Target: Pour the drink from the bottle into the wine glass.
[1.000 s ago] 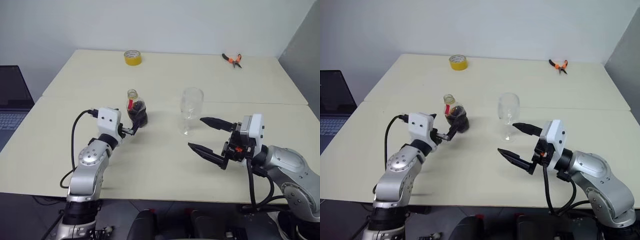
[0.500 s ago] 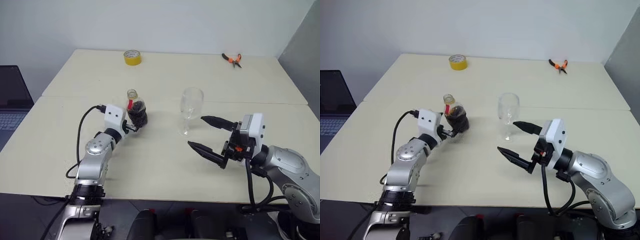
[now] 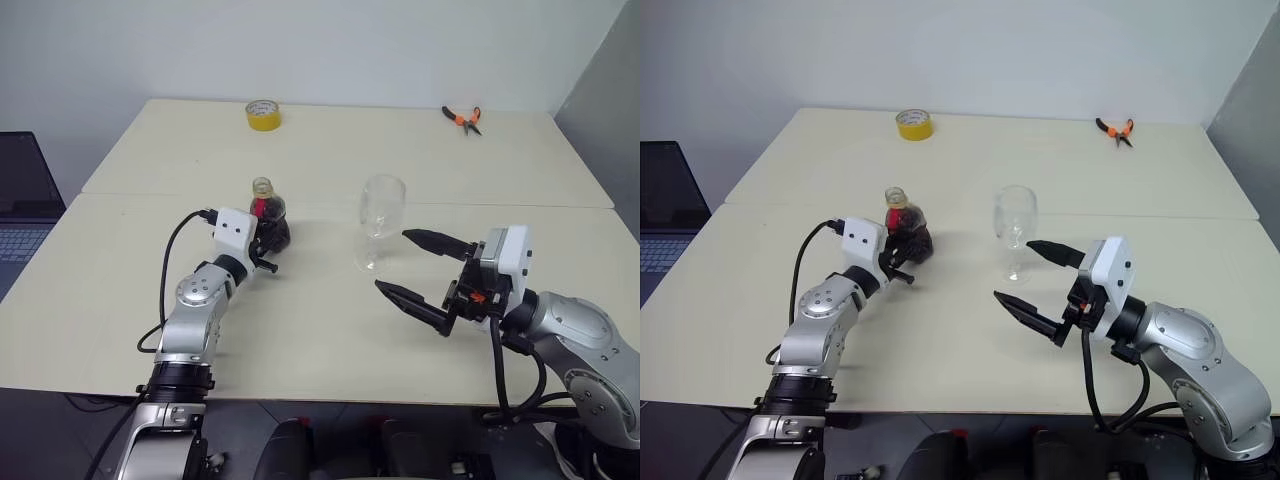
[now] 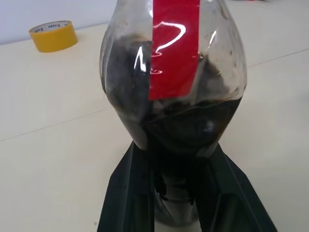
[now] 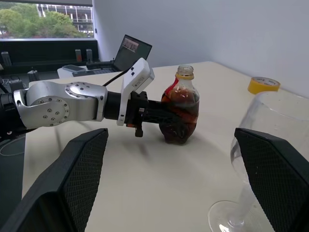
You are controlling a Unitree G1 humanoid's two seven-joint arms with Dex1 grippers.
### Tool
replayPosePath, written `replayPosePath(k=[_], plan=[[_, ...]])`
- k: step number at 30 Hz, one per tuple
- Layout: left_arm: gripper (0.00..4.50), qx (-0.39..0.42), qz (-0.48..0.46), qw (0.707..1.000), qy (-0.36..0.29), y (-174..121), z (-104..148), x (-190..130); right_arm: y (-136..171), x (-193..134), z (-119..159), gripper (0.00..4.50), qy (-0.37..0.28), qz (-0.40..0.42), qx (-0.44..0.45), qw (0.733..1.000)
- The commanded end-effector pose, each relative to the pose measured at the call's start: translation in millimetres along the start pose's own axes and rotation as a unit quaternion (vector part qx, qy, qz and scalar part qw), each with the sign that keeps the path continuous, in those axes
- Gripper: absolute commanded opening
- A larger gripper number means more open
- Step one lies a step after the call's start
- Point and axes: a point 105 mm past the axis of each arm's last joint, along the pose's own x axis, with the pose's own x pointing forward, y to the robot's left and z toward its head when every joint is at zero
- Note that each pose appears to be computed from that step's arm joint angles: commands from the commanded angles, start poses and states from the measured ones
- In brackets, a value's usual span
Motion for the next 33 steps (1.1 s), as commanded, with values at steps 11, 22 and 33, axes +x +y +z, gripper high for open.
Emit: replayPosePath(k=[11,22,33], plan=[[0.64,0.090,-0.062,0.987,-0.115,-15,84,6,1,0,24,4.50,-0.038,-0.022,-0.029,0.999],[0.63,0.275,-0.151,0.935,-0.163,-36,120,34,-14,4,14,4.50,-0.017,-0.077,-0.026,0.997],[0.61,0.381,-0.169,0.884,-0.210,-49,147,57,-33,9,12,4.50,-0.010,-0.137,-0.024,0.990]])
